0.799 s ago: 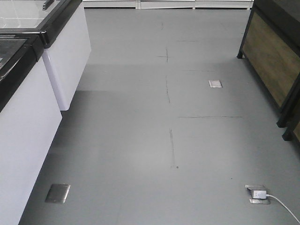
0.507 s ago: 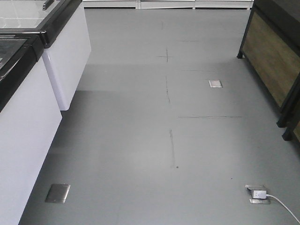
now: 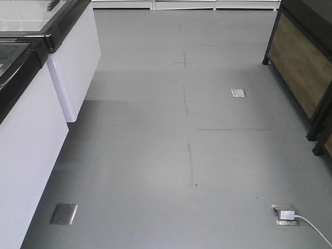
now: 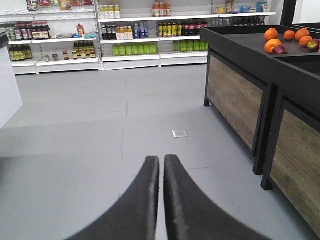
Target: Left arm holds basket, right arm returns cookies
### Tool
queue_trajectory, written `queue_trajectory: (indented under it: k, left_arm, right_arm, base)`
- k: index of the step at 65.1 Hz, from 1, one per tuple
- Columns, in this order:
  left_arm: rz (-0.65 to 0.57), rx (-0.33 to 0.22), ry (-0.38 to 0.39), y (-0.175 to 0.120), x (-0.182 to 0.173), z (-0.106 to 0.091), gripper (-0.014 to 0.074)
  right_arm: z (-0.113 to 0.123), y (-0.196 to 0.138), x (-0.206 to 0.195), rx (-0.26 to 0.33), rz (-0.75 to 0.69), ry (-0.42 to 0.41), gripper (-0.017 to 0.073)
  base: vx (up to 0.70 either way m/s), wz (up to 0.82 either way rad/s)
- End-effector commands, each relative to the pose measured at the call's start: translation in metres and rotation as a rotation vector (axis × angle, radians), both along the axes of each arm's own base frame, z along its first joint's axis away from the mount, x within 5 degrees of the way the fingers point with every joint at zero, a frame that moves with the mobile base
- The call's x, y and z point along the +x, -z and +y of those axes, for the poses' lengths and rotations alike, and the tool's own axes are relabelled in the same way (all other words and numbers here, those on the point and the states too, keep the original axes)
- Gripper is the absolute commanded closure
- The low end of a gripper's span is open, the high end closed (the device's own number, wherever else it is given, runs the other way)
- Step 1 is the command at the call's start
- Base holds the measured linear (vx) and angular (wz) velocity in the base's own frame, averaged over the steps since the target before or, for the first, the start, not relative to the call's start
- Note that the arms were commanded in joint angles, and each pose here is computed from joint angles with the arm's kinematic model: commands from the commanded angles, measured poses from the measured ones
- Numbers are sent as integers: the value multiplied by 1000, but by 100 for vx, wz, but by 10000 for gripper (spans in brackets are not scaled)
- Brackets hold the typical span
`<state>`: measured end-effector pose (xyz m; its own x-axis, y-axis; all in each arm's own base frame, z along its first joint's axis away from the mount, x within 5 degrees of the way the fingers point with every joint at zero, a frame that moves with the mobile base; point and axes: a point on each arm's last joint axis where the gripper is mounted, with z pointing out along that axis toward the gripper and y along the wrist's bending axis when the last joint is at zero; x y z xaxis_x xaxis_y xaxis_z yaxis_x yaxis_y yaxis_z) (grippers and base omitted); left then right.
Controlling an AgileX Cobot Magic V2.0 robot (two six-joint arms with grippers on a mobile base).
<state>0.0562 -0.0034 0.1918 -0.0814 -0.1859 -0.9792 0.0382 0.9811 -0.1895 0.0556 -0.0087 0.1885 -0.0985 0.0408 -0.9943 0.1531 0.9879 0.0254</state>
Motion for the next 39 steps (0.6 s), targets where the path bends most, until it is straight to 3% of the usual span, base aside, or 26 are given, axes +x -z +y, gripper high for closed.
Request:
queue_trajectory:
  k: [1,18,28,39]
  left_arm:
    - [-101,-12,-6,-14,-2,1,599]
    - [-101,-12,-6,-14,-2,1,599]
    - [-115,49,-10,-15,-2,1,599]
    - [-119,49,-10,-16,-2,1,599]
  right_arm:
    - [0,-1,0,-24,-63,2,566]
    - [0,-1,0,-24,-63,2,566]
    - [0,-1,0,-24,-63,2,566]
    - [0,-1,0,-24,-63,2,566]
  base:
    - [0,0]
    - [0,0]
    - [0,0]
    - [0,0]
